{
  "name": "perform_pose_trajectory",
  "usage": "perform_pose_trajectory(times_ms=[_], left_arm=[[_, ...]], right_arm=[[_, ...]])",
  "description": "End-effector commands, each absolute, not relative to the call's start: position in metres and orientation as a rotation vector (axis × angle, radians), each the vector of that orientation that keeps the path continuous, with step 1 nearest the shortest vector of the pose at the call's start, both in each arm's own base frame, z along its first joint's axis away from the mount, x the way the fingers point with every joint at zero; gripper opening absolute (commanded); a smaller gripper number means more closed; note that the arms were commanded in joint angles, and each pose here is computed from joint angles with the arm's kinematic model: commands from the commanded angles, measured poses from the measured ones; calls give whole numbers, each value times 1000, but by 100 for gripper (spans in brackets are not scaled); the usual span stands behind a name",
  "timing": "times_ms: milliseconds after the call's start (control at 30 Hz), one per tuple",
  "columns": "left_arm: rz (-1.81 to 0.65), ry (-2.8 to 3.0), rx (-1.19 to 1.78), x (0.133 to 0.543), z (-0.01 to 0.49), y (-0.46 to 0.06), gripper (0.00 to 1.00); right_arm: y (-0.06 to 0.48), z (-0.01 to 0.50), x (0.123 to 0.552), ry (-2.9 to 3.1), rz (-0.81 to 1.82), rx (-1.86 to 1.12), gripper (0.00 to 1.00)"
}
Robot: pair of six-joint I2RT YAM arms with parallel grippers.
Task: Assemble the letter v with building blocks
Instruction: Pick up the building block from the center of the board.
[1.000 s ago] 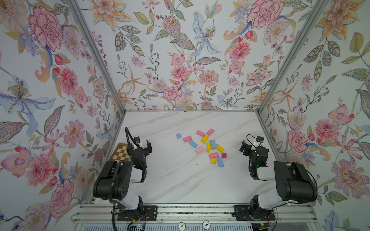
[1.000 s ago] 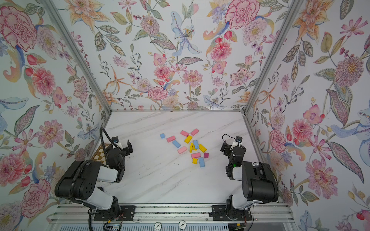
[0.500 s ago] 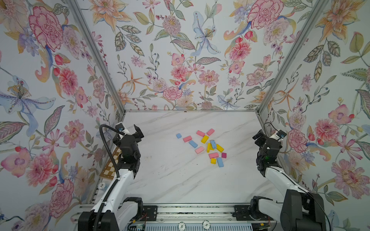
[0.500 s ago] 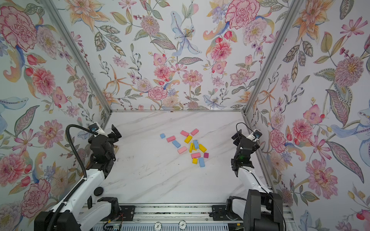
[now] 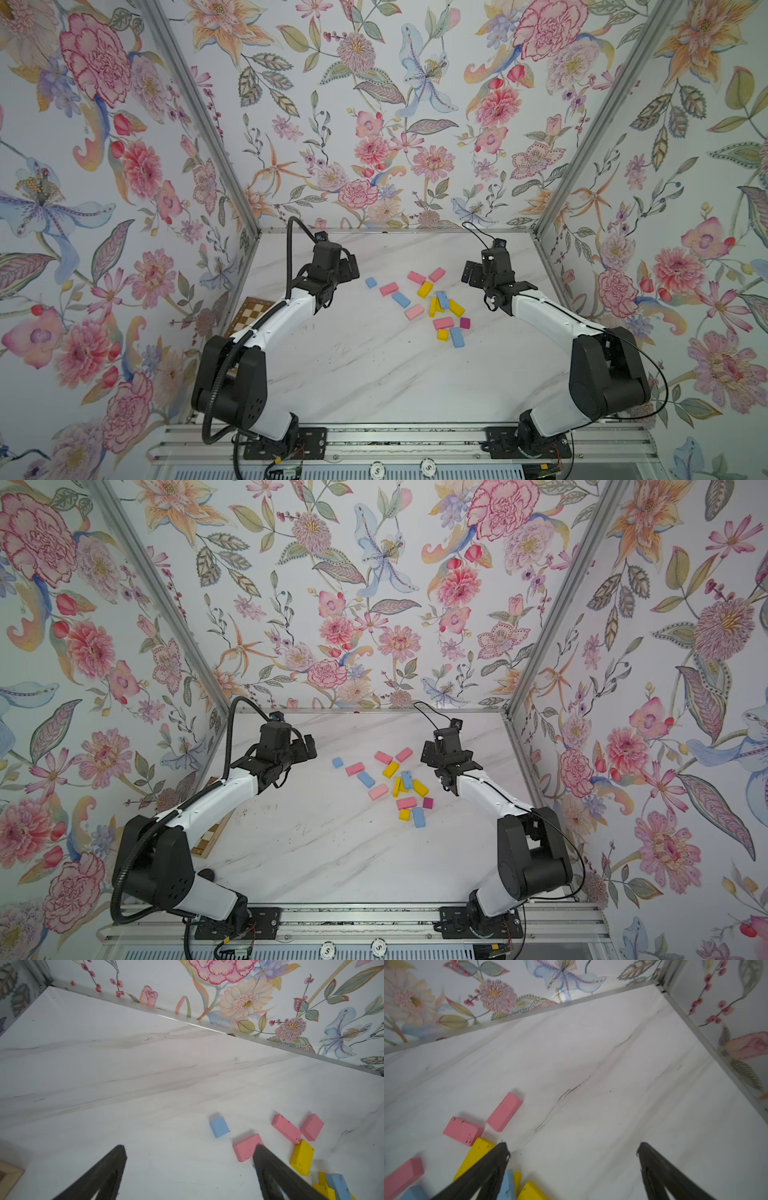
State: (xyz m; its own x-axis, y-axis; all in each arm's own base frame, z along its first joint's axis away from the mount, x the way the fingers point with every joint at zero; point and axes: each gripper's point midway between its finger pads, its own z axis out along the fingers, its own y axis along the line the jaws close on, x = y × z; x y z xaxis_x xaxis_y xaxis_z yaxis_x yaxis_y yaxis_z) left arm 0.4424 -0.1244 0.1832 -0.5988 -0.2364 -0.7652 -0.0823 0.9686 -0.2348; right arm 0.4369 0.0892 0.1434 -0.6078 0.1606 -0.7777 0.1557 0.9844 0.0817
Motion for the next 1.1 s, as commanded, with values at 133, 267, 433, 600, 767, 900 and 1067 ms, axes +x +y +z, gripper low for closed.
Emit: perform_pose_trajectory(times_ms=[133,267,433,600,767,900,1067], left_arm=[[-282,2380,-129,444,149,-180,99],[-99,2422,53,450,135,-208,99],[-48,2453,237,468,116,-238,94],[48,2503,389,483,89,-254,84],[45,2523,477,490,72,-268,82],[46,2558,541,490,59,-275,78],[19,2588,591,481,47,-281,77]], right_arm=[[164,99,429,2430,141,50,99],[164,96,428,2454,173,79,99],[124,102,418,2453,263,244,99],[88,110,402,2428,212,295,99],[69,102,384,2435,219,346,99],[65,96,379,2443,224,360,99],[64,91,378,2448,229,370,99]])
